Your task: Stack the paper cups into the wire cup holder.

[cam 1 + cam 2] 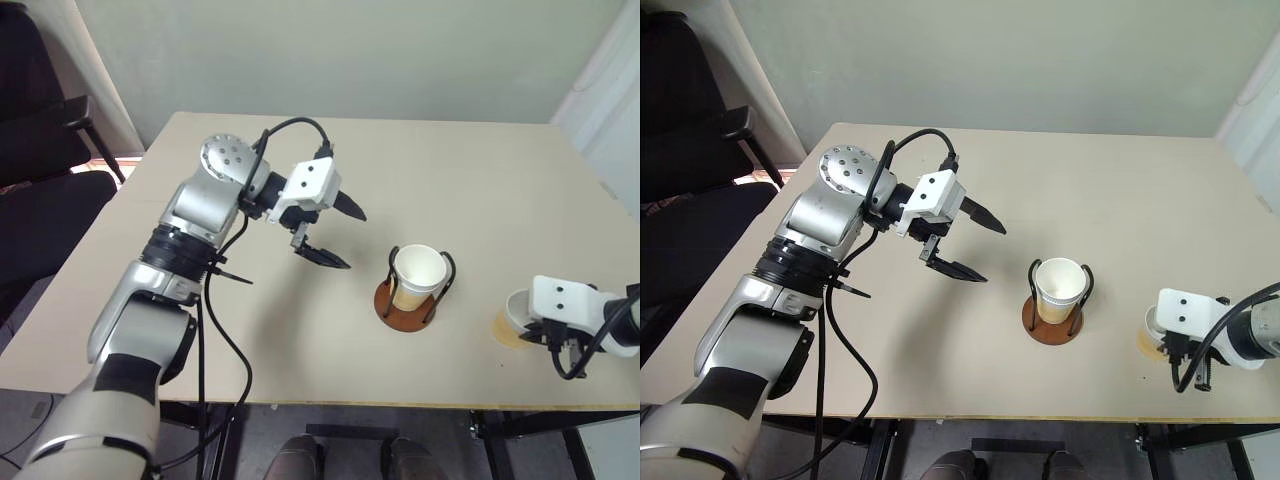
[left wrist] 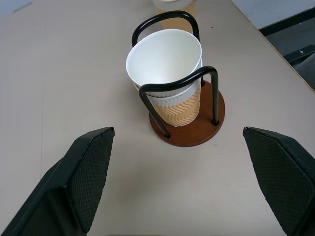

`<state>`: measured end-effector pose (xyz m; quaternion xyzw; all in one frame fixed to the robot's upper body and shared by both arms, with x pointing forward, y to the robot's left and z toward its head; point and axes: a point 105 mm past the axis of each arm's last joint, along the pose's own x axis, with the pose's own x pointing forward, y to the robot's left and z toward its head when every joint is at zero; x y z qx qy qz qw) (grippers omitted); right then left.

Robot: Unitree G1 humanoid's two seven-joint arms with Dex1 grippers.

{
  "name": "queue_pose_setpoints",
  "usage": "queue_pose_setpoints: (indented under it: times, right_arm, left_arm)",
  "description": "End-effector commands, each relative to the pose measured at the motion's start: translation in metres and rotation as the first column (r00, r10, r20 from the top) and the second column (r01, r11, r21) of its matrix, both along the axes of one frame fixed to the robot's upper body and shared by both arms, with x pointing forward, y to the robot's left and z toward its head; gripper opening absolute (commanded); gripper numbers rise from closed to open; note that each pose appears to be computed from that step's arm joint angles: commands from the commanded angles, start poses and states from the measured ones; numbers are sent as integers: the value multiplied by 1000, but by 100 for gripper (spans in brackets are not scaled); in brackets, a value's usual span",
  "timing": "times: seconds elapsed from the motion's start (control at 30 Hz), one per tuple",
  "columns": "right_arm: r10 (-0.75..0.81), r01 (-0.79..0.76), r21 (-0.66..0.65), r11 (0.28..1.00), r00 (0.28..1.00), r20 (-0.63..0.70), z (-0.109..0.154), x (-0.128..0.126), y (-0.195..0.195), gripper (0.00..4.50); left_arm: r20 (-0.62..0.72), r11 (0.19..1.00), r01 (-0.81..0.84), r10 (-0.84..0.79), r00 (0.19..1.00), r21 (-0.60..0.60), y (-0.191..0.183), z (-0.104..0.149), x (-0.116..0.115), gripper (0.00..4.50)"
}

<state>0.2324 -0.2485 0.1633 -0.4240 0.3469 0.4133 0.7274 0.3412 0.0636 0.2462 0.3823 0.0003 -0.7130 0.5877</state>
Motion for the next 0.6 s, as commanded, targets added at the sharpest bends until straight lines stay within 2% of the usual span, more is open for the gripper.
queue_pose_setpoints:
  times: [0.03,0.17,0.27,0.43,0.6]
  right_arm:
    - [54,-57,17,998,991,119,54,4,11,3]
    - [178,-196,67,978,960,215,109,1,44,3]
    - [274,-303,79,950,926,259,131,-4,66,3]
    - [417,-450,69,890,866,277,143,4,101,3]
    - [499,-522,59,851,838,220,129,16,125,3]
  left_arm:
    - [15,999,35,-35,999,-19,5,13,-9,450]
    - [-8,998,53,-53,999,-16,8,12,-15,450]
    - [-25,998,59,-60,998,-18,10,12,-17,450]
    - [-30,999,40,-40,999,-19,12,8,-15,450]
    - [-31,1000,2,-3,1000,-29,18,7,-13,450]
